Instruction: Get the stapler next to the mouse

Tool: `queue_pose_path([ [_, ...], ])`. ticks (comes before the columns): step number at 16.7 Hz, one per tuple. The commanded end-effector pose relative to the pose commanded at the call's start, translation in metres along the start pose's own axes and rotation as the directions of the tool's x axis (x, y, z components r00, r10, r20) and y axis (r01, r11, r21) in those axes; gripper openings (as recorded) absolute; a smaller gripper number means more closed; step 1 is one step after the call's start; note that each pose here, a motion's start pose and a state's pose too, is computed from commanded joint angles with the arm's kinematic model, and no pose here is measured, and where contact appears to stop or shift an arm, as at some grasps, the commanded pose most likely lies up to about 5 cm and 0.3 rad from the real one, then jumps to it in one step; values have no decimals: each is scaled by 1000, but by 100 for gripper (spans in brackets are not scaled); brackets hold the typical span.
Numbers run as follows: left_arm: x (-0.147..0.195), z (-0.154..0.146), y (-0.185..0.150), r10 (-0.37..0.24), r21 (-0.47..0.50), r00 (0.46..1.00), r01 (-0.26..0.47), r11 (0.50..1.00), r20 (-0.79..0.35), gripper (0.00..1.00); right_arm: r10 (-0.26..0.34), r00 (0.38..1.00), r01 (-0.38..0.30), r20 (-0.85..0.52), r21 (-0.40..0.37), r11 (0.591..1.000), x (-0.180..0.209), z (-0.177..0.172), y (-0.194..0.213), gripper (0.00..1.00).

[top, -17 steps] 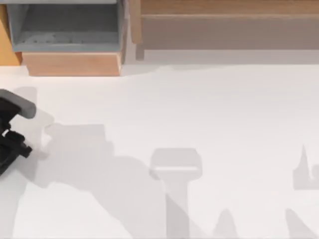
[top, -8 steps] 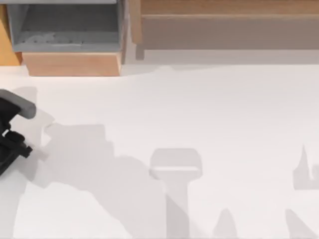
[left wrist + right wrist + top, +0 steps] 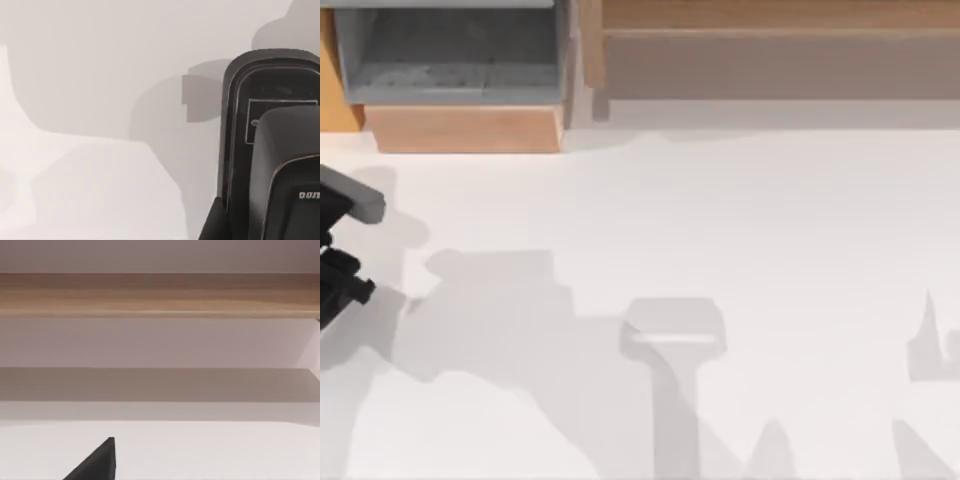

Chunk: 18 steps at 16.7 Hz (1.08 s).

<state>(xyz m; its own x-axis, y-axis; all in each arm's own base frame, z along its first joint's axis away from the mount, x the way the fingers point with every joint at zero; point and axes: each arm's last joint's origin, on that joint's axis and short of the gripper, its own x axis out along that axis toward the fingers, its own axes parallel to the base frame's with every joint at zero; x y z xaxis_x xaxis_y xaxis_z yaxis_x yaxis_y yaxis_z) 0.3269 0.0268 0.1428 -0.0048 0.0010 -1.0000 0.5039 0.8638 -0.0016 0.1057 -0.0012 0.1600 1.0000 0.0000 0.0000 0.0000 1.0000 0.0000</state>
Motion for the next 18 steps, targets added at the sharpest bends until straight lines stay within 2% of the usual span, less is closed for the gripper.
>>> queue_pose_path([
  [5, -3, 1, 0, 3, 0, 1000, -3, 1000, 5, 0, 0, 1000, 0, 0, 0, 1000, 0, 0, 0, 100],
  [8, -14, 15, -16, 13, -2, 998, -13, 1000, 61, 0, 0, 1000, 0, 0, 0, 1000, 0, 0, 0, 100],
  [13, -18, 55, -94, -45, -54, 994, 50, 997, 97, 0, 0, 1000, 0, 0, 0, 1000, 0, 0, 0, 100],
  [16, -14, 70, -155, -76, -164, 996, 84, 983, 56, 0, 0, 1000, 0, 0, 0, 1000, 0, 0, 0, 100],
  [18, -11, 74, -194, -75, -264, 997, 78, 961, 21, 0, 0, 1000, 0, 0, 0, 1000, 0, 0, 0, 100],
])
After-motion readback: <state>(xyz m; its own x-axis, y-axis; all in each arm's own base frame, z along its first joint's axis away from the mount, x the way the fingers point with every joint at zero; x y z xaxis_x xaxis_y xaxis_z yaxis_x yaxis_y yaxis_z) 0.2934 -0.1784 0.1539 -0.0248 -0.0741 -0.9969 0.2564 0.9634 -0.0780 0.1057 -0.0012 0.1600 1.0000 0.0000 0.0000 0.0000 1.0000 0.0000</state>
